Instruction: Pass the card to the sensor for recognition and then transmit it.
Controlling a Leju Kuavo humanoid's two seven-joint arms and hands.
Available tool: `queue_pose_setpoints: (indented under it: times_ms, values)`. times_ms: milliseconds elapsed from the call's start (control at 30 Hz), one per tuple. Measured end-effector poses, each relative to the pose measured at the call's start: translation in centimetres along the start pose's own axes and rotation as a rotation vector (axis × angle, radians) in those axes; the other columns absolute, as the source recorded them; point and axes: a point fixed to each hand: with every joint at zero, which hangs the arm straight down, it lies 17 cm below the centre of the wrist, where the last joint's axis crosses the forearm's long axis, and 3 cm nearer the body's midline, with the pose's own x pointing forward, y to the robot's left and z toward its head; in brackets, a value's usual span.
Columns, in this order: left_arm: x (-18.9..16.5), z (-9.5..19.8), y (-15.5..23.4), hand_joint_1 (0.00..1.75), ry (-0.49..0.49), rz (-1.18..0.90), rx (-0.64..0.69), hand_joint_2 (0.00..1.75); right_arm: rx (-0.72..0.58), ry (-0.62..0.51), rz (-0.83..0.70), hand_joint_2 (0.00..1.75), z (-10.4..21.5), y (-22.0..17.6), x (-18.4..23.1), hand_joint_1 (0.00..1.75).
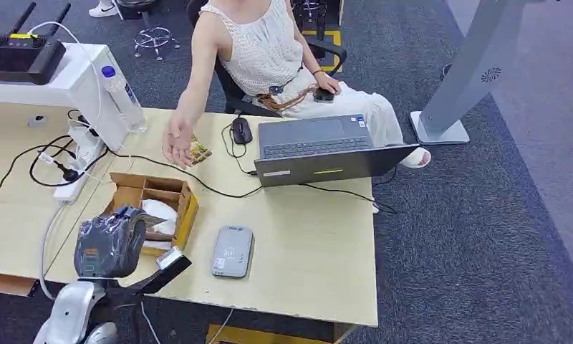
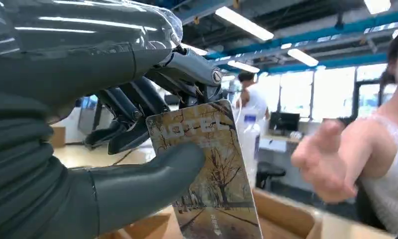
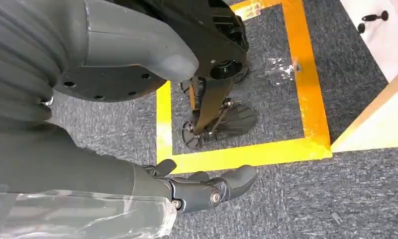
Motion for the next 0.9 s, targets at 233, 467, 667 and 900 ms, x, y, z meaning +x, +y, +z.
queue_pose_setpoints:
  times_ms: [233, 467, 667, 900]
  values:
    - [1.0, -0.6, 3.6, 1.75, -0.043, 0.018, 0.086, 1.75, -0.006, 0.001, -0.011, 1.75, 0.0, -0.2, -0.1, 0.00]
    - [-0.1, -7.7, 13.2, 1.75, -0.046, -0.057, 0.345, 1.75, 0.028, -0.003, 0.037, 1.75, -0.2, 0.6, 0.6, 0.00]
    - [-3.1, -14.9, 18.1, 1.75, -0.010, -0.152, 0.467, 1.75, 0.053, -0.004, 0.070, 1.75, -0.8, 2.0, 2.6, 0.00]
    - [-4.5, -17.5, 17.5, 1.75, 0.027, -0.162, 0.429, 1.75, 0.060, -0.010, 0.081, 1.75, -0.9, 2.4, 3.0, 0.00]
